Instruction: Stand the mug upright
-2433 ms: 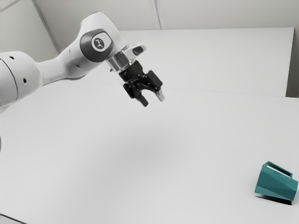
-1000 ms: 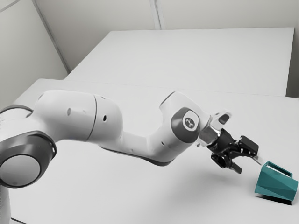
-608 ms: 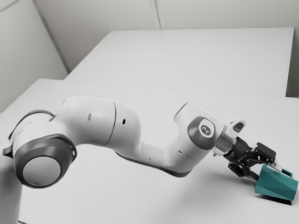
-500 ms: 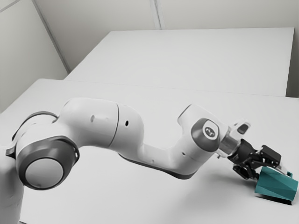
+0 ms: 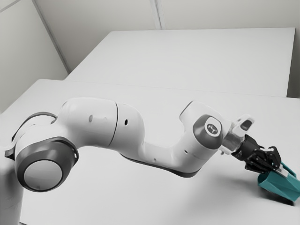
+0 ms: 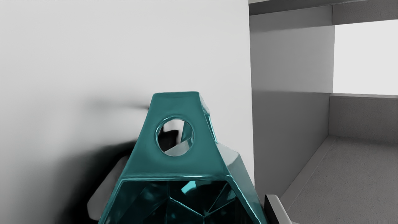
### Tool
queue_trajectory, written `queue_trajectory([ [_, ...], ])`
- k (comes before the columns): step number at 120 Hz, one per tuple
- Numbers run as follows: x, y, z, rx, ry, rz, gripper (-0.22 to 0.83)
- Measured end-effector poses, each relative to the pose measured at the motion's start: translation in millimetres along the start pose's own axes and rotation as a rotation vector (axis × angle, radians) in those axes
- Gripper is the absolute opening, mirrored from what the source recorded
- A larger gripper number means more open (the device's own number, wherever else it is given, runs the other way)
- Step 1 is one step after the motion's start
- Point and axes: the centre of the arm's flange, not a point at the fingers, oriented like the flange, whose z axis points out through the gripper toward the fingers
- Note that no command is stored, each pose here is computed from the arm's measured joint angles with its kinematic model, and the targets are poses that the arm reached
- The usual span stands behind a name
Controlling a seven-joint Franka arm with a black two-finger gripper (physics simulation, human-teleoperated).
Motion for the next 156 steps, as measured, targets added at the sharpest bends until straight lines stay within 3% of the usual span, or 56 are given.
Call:
queue_trajectory([
  [29, -14.4, 45.2, -25.3, -0.012, 0.023, 0.067, -0.15],
  [59, -29.9, 52.9, -112.4, 0.106, 0.094, 0.17, -0.15],
  [83, -6.5, 32.5, -182.4, 0.27, 0.111, 0.284, -0.15],
  [110, 11.3, 25.3, -258.6, 0.521, 0.048, 0.419, -0.15],
  [156, 48.6, -50.3, -383.5, 0.8, -0.004, 0.31, -0.15],
])
